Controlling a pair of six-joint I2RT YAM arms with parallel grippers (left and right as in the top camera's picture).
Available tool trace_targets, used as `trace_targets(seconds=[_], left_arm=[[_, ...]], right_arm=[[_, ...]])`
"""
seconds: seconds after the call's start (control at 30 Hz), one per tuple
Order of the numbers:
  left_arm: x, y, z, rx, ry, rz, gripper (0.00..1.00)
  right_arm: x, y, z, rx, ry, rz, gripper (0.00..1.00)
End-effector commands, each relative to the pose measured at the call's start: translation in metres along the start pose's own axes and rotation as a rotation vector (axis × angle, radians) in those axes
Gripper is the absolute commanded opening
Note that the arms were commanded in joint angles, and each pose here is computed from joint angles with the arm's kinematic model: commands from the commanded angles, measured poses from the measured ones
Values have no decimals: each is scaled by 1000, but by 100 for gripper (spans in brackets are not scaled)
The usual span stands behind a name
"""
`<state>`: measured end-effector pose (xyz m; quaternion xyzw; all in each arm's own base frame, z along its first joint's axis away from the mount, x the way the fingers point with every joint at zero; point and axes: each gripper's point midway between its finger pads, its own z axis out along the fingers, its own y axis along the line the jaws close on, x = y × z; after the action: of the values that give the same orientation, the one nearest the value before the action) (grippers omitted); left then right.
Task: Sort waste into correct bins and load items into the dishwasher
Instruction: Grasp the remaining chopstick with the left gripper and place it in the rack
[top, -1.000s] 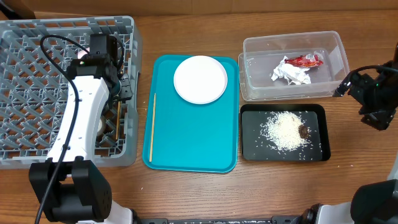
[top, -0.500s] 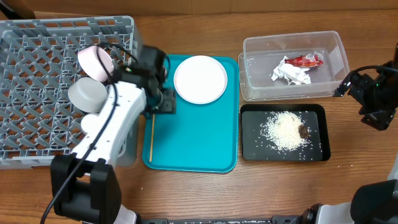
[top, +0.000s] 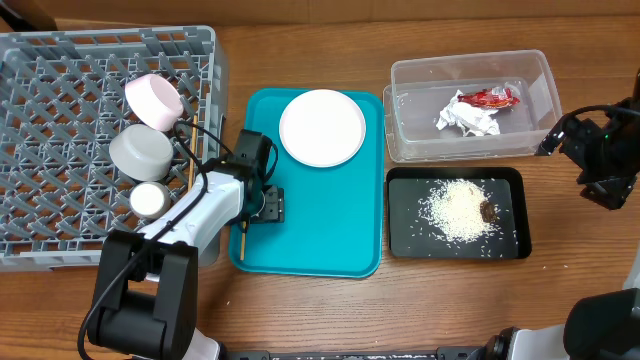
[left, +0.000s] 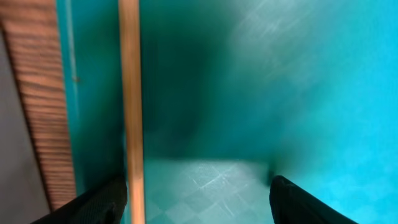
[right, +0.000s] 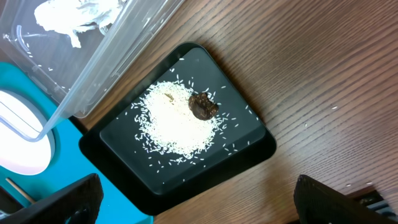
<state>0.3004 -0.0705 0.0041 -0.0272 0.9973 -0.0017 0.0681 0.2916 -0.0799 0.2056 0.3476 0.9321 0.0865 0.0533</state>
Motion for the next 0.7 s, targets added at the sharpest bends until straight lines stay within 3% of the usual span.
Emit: trace_targets(seconds=[0.0, 0.13, 0.2, 0.27, 0.33, 0.53, 0.67], left_arm=[[14, 4, 12, -5, 19, -17, 72], [17, 5, 14, -6, 22, -16, 55], [16, 4, 14, -1, 17, -16, 25], [13, 3, 12, 2, 10, -17, 10], [6, 1, 8, 6, -2, -17, 4], [-32, -9, -37, 18, -45, -18, 4], [-65, -4, -94, -19, -117, -31, 4]], right_arm=[[-1, 2, -5, -13, -18, -10, 100], [-1, 2, -5, -13, -18, -9, 100], [-1, 2, -5, -13, -18, -10, 100], [-1, 2, -5, -13, -18, -10, 100], [-1, 2, -5, -13, -18, -9, 100], [-1, 2, -5, -13, -18, -10, 100], [-1, 2, -5, -12, -18, -10, 100]])
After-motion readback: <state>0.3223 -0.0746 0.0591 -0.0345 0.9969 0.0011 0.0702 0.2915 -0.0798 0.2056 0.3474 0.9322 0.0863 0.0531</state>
